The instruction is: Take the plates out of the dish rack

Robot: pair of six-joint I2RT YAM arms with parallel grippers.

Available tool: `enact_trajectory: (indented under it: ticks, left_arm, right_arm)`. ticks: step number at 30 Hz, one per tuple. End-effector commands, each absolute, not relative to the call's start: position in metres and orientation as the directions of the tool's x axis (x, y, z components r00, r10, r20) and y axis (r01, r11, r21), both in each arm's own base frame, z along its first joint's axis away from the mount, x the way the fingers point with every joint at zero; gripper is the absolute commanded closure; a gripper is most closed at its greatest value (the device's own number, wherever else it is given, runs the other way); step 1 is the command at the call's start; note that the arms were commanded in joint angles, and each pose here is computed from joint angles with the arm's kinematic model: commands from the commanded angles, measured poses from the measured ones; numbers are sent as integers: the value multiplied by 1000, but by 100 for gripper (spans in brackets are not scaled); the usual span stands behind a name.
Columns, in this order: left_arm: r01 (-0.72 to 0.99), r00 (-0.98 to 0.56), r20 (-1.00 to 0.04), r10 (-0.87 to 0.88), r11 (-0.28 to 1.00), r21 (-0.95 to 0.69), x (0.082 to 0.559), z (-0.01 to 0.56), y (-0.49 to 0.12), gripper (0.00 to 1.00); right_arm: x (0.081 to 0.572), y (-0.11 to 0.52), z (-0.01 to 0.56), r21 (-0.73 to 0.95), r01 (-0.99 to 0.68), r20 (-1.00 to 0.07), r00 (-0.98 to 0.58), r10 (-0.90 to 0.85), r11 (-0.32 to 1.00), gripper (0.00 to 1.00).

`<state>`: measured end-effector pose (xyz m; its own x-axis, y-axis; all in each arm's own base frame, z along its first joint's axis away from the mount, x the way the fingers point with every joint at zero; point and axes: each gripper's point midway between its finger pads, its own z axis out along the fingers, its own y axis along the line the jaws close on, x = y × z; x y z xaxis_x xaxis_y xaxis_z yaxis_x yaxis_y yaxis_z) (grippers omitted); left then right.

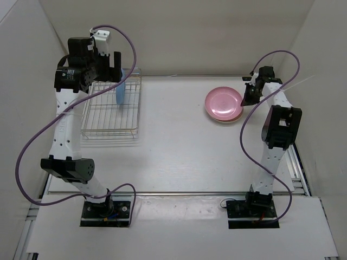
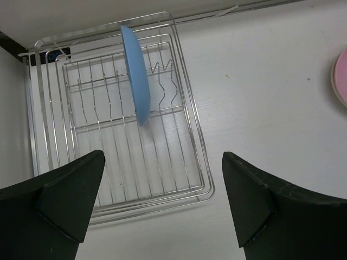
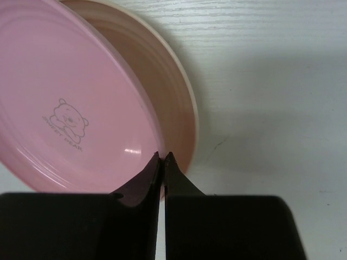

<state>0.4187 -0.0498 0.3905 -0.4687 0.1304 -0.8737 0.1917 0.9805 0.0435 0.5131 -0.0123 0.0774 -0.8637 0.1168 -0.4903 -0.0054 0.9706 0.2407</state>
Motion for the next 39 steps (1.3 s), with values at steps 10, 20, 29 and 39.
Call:
enact_trajectory:
  ticks: [10, 20, 29, 39]
  left_arm:
    - [269, -442, -889, 118, 963, -6, 397, 407, -65, 0]
    - [287, -465, -877, 120, 958, -21, 392, 397, -68, 0]
    - [302, -455, -882, 119, 953, -28, 386, 400, -70, 0]
    - [316, -452, -883, 127, 949, -25, 384, 400, -72, 0]
  right_arm:
    - [532, -12, 95, 250, -40, -547, -830, 107, 967, 100]
    - [530, -14, 91, 238, -40, -542, -835, 99, 970, 100]
    - [528, -19, 87, 212, -30, -536, -839, 90, 977, 100]
    - [527, -21, 82, 206, -23, -528, -844, 91, 978, 78]
